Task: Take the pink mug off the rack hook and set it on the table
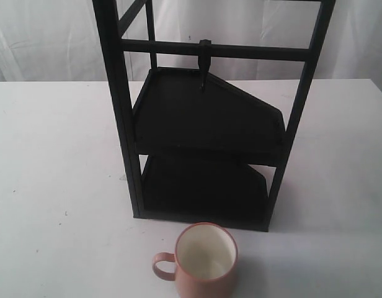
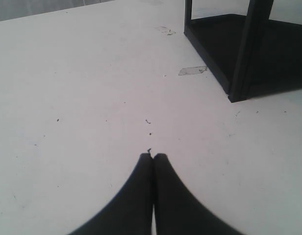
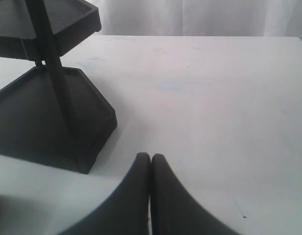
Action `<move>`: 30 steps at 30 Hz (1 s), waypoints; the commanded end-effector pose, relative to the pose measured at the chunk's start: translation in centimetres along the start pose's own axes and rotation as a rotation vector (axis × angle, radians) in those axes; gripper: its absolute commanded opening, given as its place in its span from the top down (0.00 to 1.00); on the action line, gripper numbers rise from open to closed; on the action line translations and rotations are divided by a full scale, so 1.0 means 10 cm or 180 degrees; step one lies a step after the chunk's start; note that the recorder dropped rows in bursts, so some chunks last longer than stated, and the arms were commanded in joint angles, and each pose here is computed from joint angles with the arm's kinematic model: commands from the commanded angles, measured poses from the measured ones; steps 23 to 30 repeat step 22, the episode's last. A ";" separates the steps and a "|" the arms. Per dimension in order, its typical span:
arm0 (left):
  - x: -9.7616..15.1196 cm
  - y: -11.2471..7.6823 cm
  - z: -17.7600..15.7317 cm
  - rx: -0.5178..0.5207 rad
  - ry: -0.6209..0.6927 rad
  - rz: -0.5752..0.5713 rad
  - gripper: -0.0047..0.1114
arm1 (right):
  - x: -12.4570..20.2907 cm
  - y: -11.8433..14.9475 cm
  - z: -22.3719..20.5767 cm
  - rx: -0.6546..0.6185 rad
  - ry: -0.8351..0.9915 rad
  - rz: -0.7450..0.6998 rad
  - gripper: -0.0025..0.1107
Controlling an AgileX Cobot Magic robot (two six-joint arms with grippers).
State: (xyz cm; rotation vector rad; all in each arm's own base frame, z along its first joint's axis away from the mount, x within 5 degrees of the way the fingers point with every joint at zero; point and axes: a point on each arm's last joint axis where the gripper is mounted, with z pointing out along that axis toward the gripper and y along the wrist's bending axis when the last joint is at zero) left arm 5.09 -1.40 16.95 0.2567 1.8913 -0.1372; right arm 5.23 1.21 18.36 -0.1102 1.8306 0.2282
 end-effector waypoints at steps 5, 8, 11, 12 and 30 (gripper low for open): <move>0.01 0.00 0.00 0.0003 0.0007 -0.0013 0.96 | 0.01 0.00 0.00 0.0012 -0.0010 0.0083 0.98; 0.01 0.00 0.00 0.0003 0.0007 -0.0013 0.96 | 0.01 0.00 0.00 0.0012 -0.0010 0.0142 0.98; 0.01 0.00 0.00 0.0003 0.0007 -0.0013 0.96 | 0.01 0.00 0.00 0.0012 -0.0010 0.0142 0.98; 0.01 0.00 0.00 0.0003 0.0007 -0.0013 0.96 | 0.01 0.00 0.00 0.0012 -0.0010 0.0142 0.98; 0.01 0.00 0.00 0.0003 0.0007 -0.0013 0.96 | 0.01 0.00 0.00 0.0012 -0.0010 0.0142 0.98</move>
